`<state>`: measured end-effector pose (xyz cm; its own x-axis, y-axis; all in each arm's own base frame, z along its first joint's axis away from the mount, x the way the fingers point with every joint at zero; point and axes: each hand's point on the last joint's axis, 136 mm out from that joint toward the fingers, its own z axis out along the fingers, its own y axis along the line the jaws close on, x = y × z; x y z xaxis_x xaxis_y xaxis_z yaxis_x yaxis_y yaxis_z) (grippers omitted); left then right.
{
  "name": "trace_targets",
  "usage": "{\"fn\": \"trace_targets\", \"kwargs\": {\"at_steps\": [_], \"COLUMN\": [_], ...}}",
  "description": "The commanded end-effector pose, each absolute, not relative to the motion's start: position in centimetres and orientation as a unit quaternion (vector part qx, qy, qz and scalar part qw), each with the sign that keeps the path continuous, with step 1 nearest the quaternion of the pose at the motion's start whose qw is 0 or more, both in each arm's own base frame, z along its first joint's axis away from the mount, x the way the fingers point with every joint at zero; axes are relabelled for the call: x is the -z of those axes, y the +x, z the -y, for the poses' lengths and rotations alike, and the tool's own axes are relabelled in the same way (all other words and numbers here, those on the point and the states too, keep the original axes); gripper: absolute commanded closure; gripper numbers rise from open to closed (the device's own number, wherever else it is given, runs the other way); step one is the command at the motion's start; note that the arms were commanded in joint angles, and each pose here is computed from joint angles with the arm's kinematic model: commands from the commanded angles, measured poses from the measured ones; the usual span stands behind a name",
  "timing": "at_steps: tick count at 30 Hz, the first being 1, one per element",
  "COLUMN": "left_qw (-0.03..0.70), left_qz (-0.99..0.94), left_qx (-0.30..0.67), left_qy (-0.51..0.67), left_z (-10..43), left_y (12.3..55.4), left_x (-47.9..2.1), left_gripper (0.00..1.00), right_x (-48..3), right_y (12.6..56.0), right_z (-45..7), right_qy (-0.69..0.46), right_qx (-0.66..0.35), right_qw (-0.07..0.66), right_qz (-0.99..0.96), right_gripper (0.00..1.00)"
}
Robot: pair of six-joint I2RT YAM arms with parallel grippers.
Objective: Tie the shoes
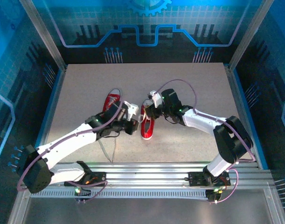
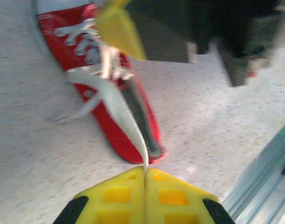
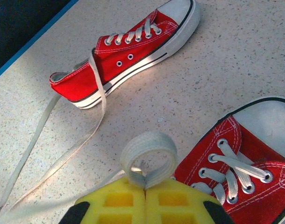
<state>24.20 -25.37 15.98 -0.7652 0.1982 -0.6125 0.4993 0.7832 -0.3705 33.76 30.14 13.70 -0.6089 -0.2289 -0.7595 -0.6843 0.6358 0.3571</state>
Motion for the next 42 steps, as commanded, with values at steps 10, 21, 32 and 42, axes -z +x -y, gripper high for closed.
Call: {"fn": "trace_targets", "kwargs": {"at_steps": [10,21,32,42], "left_qw": [0.326,0.368,0.346,0.305], "left_qz": [-0.853,-0.84,-0.805,-0.804], "left_qx": [0.34,0.367,0.462,0.496], "left_qy": [0.223,0.153,0.135,0.118], "left_z": [33.6,23.6,23.9,25.4], "left_y": [24.0,26.9,31.0,32.3], "left_x": [-16.1,-20.0,-20.4,-17.7], "left_gripper": [0.61,0.54,0.52,0.51], "right_x": [-14.1,-14.3,-14.3,-13.7], "right_y": [32.8,30.5,29.8,29.7], "right_z": [-29.7,-30.2,-31.9,-32.6], "right_qy": [-0.288,-0.359,-0.399,-0.406], "right_qx": [-0.375,-0.385,-0.375,-0.374], "right_qw": [0.343,0.368,0.369,0.359], "right_qz": [-0.812,-0.767,-0.751,-0.752], "right_gripper": [1.0,1.0,1.0,1.0]}}
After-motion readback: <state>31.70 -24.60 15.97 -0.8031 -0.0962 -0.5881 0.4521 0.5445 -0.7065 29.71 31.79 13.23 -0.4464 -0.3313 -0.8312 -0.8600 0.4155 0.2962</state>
